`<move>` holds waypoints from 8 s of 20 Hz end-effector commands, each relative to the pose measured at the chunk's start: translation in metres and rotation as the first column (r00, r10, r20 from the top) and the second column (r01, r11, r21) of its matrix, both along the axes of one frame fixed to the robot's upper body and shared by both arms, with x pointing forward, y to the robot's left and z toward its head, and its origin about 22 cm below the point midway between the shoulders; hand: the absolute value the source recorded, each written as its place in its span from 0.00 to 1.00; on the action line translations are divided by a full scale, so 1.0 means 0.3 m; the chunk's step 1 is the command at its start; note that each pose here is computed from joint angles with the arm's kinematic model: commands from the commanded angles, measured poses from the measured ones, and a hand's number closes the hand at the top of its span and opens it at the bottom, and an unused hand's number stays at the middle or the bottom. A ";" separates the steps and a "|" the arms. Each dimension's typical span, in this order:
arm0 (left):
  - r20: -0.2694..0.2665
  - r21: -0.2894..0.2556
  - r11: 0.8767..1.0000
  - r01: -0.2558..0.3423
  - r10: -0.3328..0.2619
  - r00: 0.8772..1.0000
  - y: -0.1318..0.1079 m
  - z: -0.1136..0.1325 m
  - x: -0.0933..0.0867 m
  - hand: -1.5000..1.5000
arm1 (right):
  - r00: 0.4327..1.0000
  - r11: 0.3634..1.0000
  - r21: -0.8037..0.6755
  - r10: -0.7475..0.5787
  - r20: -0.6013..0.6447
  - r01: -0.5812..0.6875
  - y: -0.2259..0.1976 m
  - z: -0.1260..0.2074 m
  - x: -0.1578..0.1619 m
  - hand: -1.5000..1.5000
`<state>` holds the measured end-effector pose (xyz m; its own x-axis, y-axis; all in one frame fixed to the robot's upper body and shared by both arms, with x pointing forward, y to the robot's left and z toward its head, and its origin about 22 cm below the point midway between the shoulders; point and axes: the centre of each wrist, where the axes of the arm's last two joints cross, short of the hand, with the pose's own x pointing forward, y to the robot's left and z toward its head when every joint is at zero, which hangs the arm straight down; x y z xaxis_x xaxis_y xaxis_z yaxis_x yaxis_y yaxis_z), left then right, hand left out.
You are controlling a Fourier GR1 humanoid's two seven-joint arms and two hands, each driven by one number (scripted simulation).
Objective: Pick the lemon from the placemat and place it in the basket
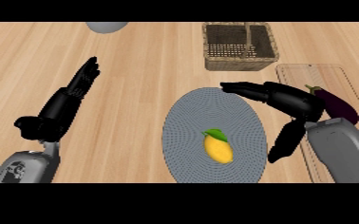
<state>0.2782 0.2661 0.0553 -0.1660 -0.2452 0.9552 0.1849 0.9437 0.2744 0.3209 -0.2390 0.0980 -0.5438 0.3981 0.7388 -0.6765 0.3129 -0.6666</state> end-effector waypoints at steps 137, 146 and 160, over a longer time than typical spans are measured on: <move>-0.003 0.004 1.000 0.017 -0.017 1.000 -0.019 0.002 0.013 0.50 | 0.266 0.287 0.387 -0.958 0.107 0.876 0.286 0.725 0.256 1.00; 0.009 0.001 1.000 0.003 -0.003 1.000 -0.055 0.011 -0.017 0.50 | 0.204 0.267 0.444 -0.961 0.184 0.855 0.182 0.545 0.332 1.00; 0.000 0.014 0.999 0.031 -0.031 1.000 -0.034 0.040 0.018 0.50 | 0.167 0.192 0.598 -0.981 0.097 0.778 0.112 0.675 0.440 0.00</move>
